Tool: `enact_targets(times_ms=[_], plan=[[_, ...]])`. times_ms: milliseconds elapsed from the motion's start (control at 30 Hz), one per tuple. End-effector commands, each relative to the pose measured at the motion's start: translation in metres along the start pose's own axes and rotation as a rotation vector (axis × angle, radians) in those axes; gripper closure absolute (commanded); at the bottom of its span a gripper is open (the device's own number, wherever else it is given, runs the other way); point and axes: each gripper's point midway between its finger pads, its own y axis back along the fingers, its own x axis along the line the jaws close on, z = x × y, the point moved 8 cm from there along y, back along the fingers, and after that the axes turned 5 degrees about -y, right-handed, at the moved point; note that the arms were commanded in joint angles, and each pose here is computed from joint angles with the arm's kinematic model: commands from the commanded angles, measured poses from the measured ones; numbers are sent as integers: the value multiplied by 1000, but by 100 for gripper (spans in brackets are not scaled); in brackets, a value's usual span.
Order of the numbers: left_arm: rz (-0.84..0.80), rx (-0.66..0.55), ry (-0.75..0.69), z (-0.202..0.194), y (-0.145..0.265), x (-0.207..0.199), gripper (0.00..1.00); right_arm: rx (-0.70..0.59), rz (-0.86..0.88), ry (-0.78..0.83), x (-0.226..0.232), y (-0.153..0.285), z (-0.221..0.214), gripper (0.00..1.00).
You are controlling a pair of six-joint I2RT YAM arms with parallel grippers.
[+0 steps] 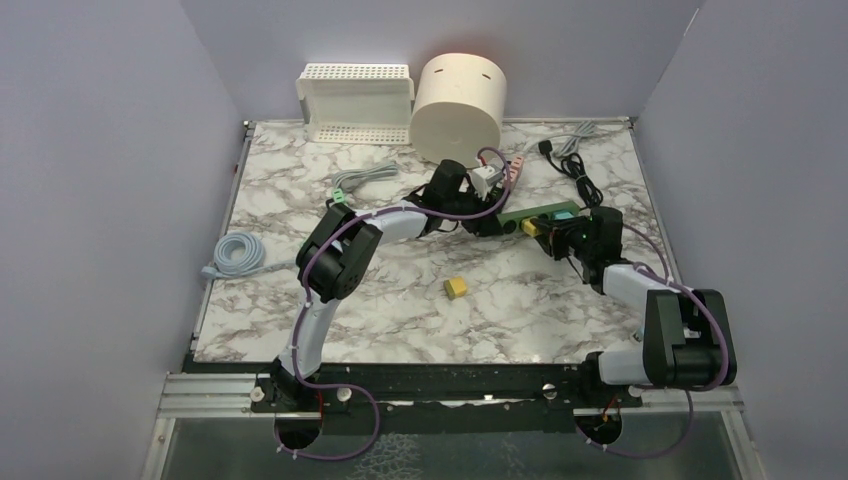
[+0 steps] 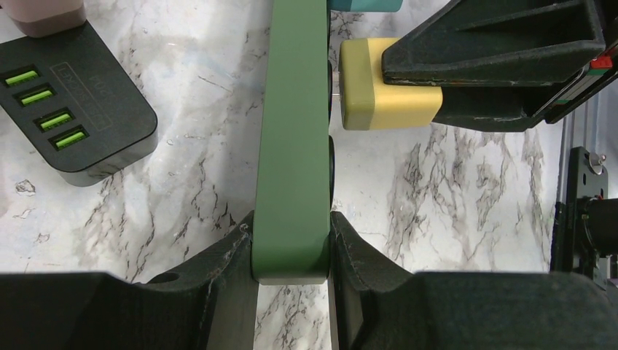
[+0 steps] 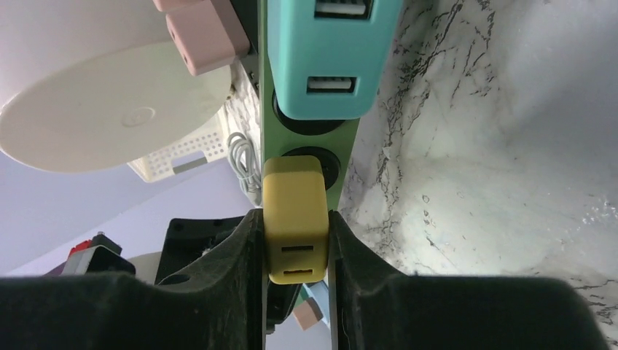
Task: Pull the plug off the socket
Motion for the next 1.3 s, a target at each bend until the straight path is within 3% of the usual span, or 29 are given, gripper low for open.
enact_targets(times_ms=[0, 33, 67, 300, 667, 933, 1033, 1200, 1267], plan=[[-18, -103, -76, 34, 8, -10, 100, -1, 29, 51, 10, -4, 3, 83], [-23, -100, -76, 34, 7, -11, 100, 2, 28, 54, 10, -5, 3, 94], [-22, -98, -76, 34, 6, -11, 100, 5, 26, 57, 9, -6, 3, 98], [82, -65, -48, 31, 3, -1, 100, -6, -14, 176, 22, 6, 3, 99], [113, -76, 54, 31, -8, 7, 100, -9, 102, 28, 5, 36, -10, 99], [50, -128, 151, 36, -10, 10, 100, 5, 136, 38, -29, 43, -15, 99], [53, -128, 141, 37, -9, 10, 100, 31, 138, 173, -21, 45, -17, 99], [55, -110, 119, 37, -7, 10, 100, 196, 138, 691, 25, 48, -18, 99], [52, -107, 114, 37, -7, 10, 100, 282, 134, 827, 33, 49, -18, 99]])
